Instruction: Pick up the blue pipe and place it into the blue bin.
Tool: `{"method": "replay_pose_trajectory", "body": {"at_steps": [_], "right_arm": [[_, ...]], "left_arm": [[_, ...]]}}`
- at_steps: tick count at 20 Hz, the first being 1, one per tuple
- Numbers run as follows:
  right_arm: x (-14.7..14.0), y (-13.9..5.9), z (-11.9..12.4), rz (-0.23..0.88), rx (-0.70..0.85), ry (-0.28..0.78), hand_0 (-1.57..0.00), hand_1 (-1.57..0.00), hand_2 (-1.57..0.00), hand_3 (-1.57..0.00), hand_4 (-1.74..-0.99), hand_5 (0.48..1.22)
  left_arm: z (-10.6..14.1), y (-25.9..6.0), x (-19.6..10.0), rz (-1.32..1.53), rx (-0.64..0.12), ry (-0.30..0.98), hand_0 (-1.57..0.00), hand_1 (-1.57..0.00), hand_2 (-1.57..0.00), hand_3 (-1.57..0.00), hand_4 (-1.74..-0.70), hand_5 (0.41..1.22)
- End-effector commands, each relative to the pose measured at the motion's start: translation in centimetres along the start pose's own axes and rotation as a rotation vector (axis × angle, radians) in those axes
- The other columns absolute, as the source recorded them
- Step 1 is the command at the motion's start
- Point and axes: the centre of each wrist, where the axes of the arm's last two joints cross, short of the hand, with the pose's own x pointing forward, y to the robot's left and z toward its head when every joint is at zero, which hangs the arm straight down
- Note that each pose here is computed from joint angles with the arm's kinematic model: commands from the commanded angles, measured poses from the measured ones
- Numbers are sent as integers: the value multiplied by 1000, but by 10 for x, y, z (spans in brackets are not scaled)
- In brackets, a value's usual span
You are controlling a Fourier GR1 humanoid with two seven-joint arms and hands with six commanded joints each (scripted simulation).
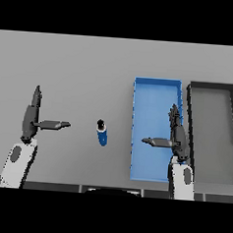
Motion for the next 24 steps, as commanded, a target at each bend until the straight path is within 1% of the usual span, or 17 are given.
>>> {"method": "replay_pose_trajectory", "body": {"at_steps": [1, 6, 7, 8, 9, 10, 11, 12, 13, 15, 16, 19, 20, 21, 23, 24], "right_arm": [[0, 0, 0, 0, -1, 0, 1, 1, 1, 1, -1225, 617], [-3, -1, 2, -4, 0, 0, 1, 1, 1, 1, -1225, 617], [0, -5, 10, 85, 62, -53, 1, 1, 1, 1, -1225, 617], [5, -7, 15, 148, 93, -80, 1, 1, 1, 1, -1224, 618], [8, -7, 18, 182, 120, -93, 1, 1, 1, 1, -1225, 618], [9, -8, 22, 209, 136, -98, 1, 1, 1, 1, -1225, 620], [10, -4, 26, 226, 145, -102, 1, 1, 1, 1, -1223, 620], [13, -4, 25, 244, 145, -89, 1, 1, 1, 1, -1215, 618], [13, -8, 25, 265, 139, -80, 1, 1, 1, 1, -1203, 614], [12, -3, 26, 278, 128, -60, 1, 1, 1, 1, -1186, 601], [13, -3, 27, 282, 127, -76, 1, 1, 1, 1, -1185, 597], [13, -4, 22, 287, 140, -85, 1, 1, 1, 1, -1193, 605], [12, -6, 23, 286, 142, -89, 1, 1, 1, 1, -1198, 607], [14, -4, 22, 287, 144, -93, 1, 1, 1, 1, -1201, 609], [13, -3, 28, 285, 157, -98, 1, 1, 1, 1, -1208, 611], [14, -2, 25, 289, 153, -90, 1, 1, 1, 1, -1208, 612]], "left_arm": [[0, 0, 0, 0, 1, -5, 1, 1, 1, 1, -1074, 591], [1, 0, 1, 2, 0, -13, 1, 1, 1, 1, -1074, 591], [3, 11, 5, -71, -167, -52, 1, 1, 1, 1, -1074, 591], [2, 24, 8, -118, -267, -57, 1, 1, 1, 1, -1073, 590], [0, 32, 12, -143, -323, -60, 1, 1, 1, 1, -1074, 589], [0, 34, 9, -142, -365, -54, 1, 1, 1, 1, -1076, 587], [-1, 37, 7, -149, -382, -54, 1, 1, 1, 1, -1077, 588], [0, 36, 10, -151, -402, -66, 1, 1, 1, 1, -1078, 591], [0, 37, 12, -153, -412, -67, 1, 1, 1, 1, -1080, 596], [3, 36, 13, -143, -439, -66, 1, 1, 1, 1, -1085, 604], [5, 38, 15, -140, -454, -79, 1, 1, 1, 1, -1086, 605], [18, 28, 15, -130, -592, -96, 1, 1, 1, 1, -1096, 567], [23, 19, 13, -126, -638, -94, 1, 1, 1, 1, -1102, 554], [28, 12, 12, -126, -679, -85, 1, 1, 1, 1, -1111, 534], [36, 2, 14, -123, -741, -81, 1, 1, 1, 1, -1141, 503], [37, -7, 16, -116, -767, -88, 1, 1, 1, 1, -1158, 497]]}}
